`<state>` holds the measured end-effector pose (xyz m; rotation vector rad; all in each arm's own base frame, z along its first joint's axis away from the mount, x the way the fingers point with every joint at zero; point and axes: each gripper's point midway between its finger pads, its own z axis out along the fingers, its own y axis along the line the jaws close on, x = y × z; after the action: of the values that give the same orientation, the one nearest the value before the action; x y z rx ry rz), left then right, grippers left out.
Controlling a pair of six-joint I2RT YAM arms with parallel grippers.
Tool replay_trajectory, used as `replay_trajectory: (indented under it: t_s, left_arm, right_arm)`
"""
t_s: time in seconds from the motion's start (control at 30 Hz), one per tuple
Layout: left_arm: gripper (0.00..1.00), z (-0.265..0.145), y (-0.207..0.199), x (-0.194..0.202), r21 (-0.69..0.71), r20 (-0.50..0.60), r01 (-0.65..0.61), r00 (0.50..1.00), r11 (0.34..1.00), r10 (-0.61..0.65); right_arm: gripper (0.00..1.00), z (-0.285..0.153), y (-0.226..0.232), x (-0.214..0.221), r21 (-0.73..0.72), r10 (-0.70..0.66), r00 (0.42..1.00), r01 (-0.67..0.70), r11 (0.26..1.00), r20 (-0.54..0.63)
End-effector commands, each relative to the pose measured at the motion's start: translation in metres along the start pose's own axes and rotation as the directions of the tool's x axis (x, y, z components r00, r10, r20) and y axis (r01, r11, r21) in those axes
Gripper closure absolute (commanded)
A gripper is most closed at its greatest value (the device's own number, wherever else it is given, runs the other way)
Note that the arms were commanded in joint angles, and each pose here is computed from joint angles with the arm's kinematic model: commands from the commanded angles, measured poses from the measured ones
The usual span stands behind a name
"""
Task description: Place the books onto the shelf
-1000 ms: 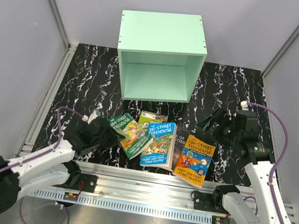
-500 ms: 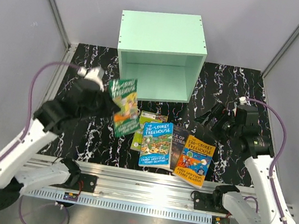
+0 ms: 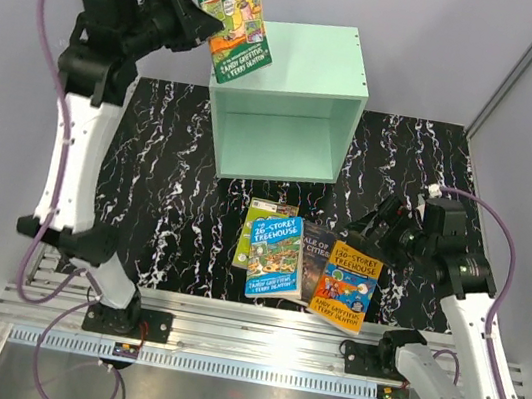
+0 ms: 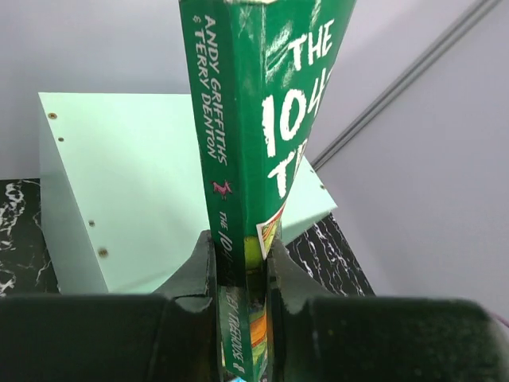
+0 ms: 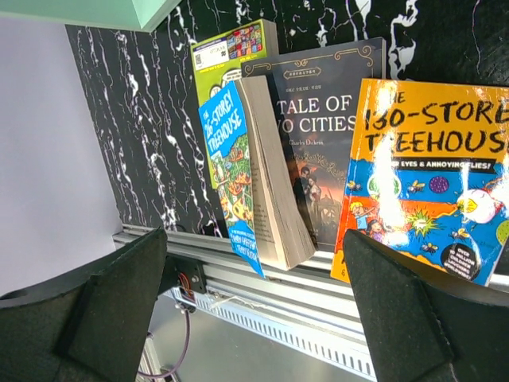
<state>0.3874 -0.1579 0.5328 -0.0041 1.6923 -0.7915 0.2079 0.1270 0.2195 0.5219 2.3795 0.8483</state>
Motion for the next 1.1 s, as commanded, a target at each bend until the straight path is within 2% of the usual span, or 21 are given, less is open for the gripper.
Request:
replay_trajectory:
  t_s: [0.0, 0.03, 0.07, 0.1, 0.13, 0.17, 0.2, 0.23, 0.37, 0.57, 0.7, 0.77, 0.83, 0.97, 1.07]
  left_arm:
    - [1.00, 0.053, 0.022, 0.008, 0.167, -0.105, 0.138, 0.987, 0.976, -0.122]
    - [1.00, 0.064, 0.032, 0.005, 0.160, -0.097, 0.167, 0.983, 0.973, -0.153]
    - [1.00, 0.063, 0.020, 0.003, 0.251, -0.136, 0.187, 0.978, 0.950, -0.157]
    - [1.00, 0.087, 0.034, 0.009, 0.283, -0.165, 0.223, 0.969, 0.933, -0.182]
    - [1.00, 0.090, 0.032, 0.007, 0.320, -0.195, 0.281, 0.954, 0.905, -0.227]
    - [1.00, 0.087, 0.023, 0.005, 0.394, -0.231, 0.289, 0.950, 0.873, -0.211]
    - [0.99, 0.090, 0.026, -0.001, 0.416, -0.216, 0.285, 0.953, 0.864, -0.211]
    - [0.97, 0.094, 0.039, -0.004, 0.397, -0.221, 0.325, 0.942, 0.859, -0.254]
    - [0.97, 0.094, 0.070, -0.008, 0.364, -0.217, 0.357, 0.931, 0.861, -0.294]
    - [1.00, 0.089, 0.100, 0.043, 0.240, -0.397, 0.466, 0.848, 0.852, -0.352]
    - [1.00, 0.092, 0.121, 0.055, 0.159, -0.404, 0.485, 0.827, 0.860, -0.392]
    - [0.97, 0.093, 0.126, 0.059, 0.141, -0.411, 0.495, 0.817, 0.857, -0.404]
    - [0.91, 0.093, 0.131, 0.063, 0.120, -0.414, 0.501, 0.810, 0.857, -0.415]
    - [0.51, 0.092, 0.134, 0.065, 0.095, -0.413, 0.499, 0.807, 0.861, -0.422]
    - [0.41, 0.089, 0.141, 0.061, 0.062, -0.384, 0.477, 0.822, 0.877, -0.420]
  right_arm:
    - [0.00, -0.013, 0.000, 0.004, -0.001, -0.029, 1.000, 0.029, 1.000, 0.007]
    - [0.00, -0.014, 0.000, 0.004, 0.001, -0.036, 0.999, 0.036, 0.999, 0.007]
    - [0.00, -0.014, -0.002, 0.003, 0.013, -0.041, 0.999, 0.041, 0.999, 0.011]
    - [0.00, -0.015, -0.004, 0.004, 0.019, -0.048, 0.999, 0.048, 0.999, 0.008]
    - [0.00, -0.015, -0.007, 0.006, 0.031, -0.056, 0.998, 0.056, 0.998, 0.001]
    - [0.00, -0.015, -0.009, 0.006, 0.042, -0.058, 0.998, 0.058, 0.997, 0.001]
    - [0.00, -0.015, -0.011, 0.007, 0.050, -0.061, 0.998, 0.061, 0.997, 0.000]
    - [0.00, -0.015, -0.014, 0.009, 0.058, -0.061, 0.998, 0.061, 0.996, -0.005]
    - [0.00, -0.012, -0.018, 0.008, 0.075, -0.062, 0.998, 0.062, 0.995, -0.002]
    - [0.00, -0.002, -0.023, 0.003, 0.102, -0.064, 0.998, 0.065, 0.993, -0.009]
    - [0.00, 0.010, -0.025, 0.003, 0.107, -0.035, 0.999, 0.039, 0.993, -0.033]
    - [0.00, 0.014, -0.023, 0.002, 0.100, -0.030, 0.999, 0.034, 0.994, -0.034]
    - [0.00, 0.018, -0.025, 0.002, 0.105, -0.022, 0.999, 0.027, 0.994, -0.040]
    - [0.00, 0.024, -0.030, 0.004, 0.115, -0.007, 0.999, 0.013, 0.993, -0.047]
    - [0.00, 0.028, -0.033, 0.007, 0.118, 0.003, 0.998, 0.004, 0.993, -0.056]
